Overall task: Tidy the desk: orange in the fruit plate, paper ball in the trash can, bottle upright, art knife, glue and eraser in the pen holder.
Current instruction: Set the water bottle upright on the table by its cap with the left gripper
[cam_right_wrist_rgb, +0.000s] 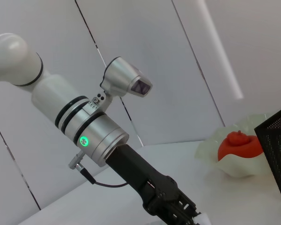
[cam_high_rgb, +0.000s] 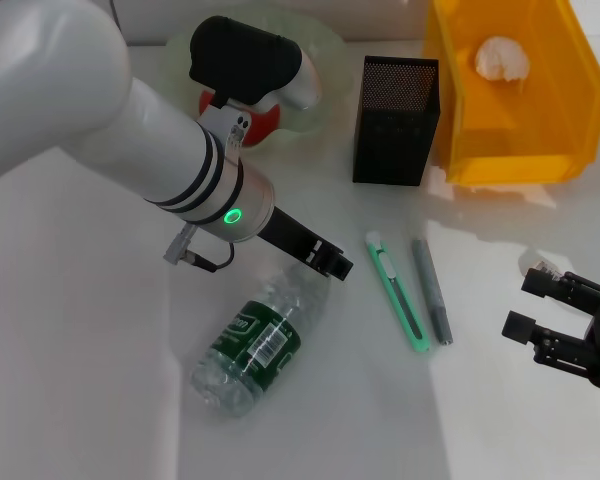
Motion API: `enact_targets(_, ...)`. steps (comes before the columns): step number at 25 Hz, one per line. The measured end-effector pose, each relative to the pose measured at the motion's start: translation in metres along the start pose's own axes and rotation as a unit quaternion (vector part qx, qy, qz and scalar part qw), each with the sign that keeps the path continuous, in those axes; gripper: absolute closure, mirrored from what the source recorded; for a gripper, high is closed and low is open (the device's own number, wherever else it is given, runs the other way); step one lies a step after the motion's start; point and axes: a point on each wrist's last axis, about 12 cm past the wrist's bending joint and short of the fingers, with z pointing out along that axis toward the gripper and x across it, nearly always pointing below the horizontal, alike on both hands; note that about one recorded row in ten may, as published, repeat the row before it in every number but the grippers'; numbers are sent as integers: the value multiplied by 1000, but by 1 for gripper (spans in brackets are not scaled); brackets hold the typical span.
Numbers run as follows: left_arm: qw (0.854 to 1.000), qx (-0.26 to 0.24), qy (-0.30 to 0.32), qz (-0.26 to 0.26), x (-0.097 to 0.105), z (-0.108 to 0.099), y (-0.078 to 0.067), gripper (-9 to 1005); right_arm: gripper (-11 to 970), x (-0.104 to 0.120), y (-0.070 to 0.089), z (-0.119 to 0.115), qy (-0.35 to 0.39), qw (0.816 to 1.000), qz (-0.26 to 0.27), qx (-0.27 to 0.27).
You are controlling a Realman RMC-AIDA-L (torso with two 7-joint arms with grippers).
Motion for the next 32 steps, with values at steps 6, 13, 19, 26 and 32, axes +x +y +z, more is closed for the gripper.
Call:
enact_targets(6,994,24,-44,97,3,-16,-9,536,184,0,0,0,0,1000,0,0)
enact_targets(13,974,106,-177,96,16,-54,11,543,184,-2,-1,2,-1,1000,-2,-4)
enact_targets(19,953,156,-252,59,31,-67,35,546,184,-4,-1,5,-2,1000,-4,-8)
enact_targets(26,926,186,-326,26,54,-72,60,547,184,-6,-2,8,-3,1000,-6,-11)
enact_targets(32,899,185,-396,23,73,-65,69,548,184,-7,-2,11,-5,1000,-6,-16)
